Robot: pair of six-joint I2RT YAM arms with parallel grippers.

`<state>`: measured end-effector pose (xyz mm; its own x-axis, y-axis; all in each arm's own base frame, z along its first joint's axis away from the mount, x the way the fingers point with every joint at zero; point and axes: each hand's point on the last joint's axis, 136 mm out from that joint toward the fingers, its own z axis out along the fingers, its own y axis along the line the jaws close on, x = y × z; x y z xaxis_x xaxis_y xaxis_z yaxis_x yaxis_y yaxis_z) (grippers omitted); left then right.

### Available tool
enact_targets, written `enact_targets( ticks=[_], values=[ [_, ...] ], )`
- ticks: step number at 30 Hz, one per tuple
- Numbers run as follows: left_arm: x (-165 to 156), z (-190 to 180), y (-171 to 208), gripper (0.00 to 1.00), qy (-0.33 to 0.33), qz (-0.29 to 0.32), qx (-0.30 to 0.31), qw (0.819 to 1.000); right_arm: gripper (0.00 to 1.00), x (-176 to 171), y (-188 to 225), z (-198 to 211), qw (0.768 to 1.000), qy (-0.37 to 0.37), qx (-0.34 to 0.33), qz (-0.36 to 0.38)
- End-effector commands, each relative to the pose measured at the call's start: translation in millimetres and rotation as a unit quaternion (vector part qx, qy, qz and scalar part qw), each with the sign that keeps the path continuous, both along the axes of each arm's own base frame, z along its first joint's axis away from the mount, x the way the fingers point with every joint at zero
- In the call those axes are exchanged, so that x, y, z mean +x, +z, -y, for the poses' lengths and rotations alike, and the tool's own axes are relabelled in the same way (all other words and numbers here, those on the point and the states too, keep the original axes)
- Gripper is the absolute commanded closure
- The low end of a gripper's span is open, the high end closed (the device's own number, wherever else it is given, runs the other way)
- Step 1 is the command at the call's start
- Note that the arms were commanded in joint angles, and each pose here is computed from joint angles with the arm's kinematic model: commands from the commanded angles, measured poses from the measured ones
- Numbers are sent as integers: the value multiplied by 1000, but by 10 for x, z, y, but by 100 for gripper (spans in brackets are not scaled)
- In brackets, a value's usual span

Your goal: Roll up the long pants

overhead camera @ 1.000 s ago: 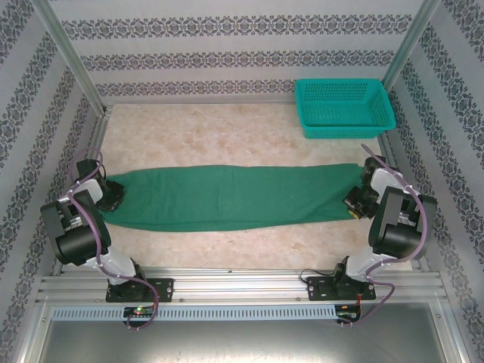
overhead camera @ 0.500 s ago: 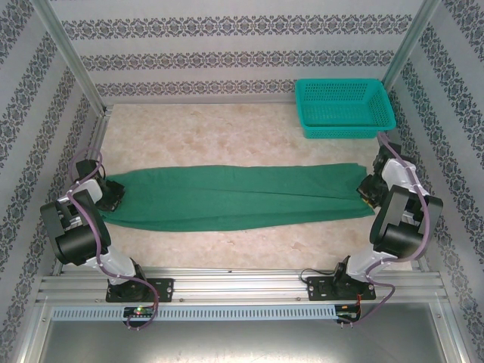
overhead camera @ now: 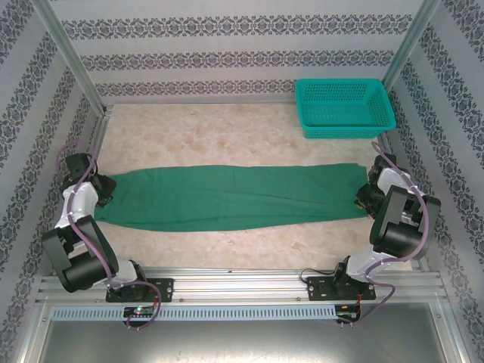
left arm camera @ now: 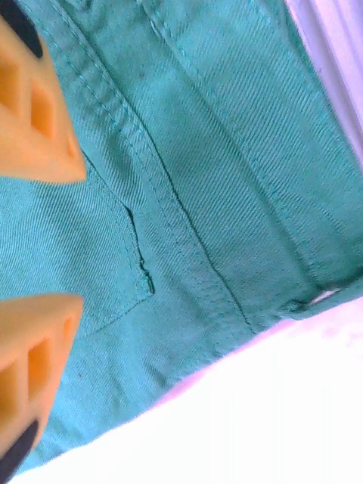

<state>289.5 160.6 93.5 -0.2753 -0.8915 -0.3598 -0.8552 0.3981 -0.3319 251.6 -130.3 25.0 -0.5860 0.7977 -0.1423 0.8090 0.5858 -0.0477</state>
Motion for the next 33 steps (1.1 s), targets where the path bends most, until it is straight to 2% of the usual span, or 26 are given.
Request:
enact_targets(
  ticks=[1, 5, 9, 20, 25, 28, 31, 32, 33],
  values=[
    [-233, -87, 18, 52, 36, -40, 7, 999, 59, 75, -90, -72, 1000, 5, 17, 6],
    [-379, -129, -27, 51, 74, -45, -3, 996, 57, 111, -114, -114, 1000, 9, 24, 11],
    [-460, -138, -22, 49, 101, -22, 0, 995, 57, 123, -129, -151, 999, 11, 32, 15],
    [-529, -72, -238, 47, 121, -12, -22, 992, 57, 121, -144, -191, 999, 11, 40, 19],
    [-550, -124, -367, 47, 123, -30, -16, 992, 57, 131, -151, -196, 999, 11, 42, 18],
    [-543, -184, -447, 58, 127, -39, -13, 991, 59, 124, -144, -197, 999, 12, 40, 21],
    [-511, -248, -441, 97, 129, -42, -9, 991, 65, 123, -134, -188, 999, 11, 37, 21],
    [-495, -270, -422, 100, 130, -40, -5, 991, 66, 121, -133, -186, 999, 11, 37, 21],
    [-491, -297, -401, 100, 131, -40, 1, 991, 72, 125, -130, -182, 999, 11, 36, 22]
  ],
)
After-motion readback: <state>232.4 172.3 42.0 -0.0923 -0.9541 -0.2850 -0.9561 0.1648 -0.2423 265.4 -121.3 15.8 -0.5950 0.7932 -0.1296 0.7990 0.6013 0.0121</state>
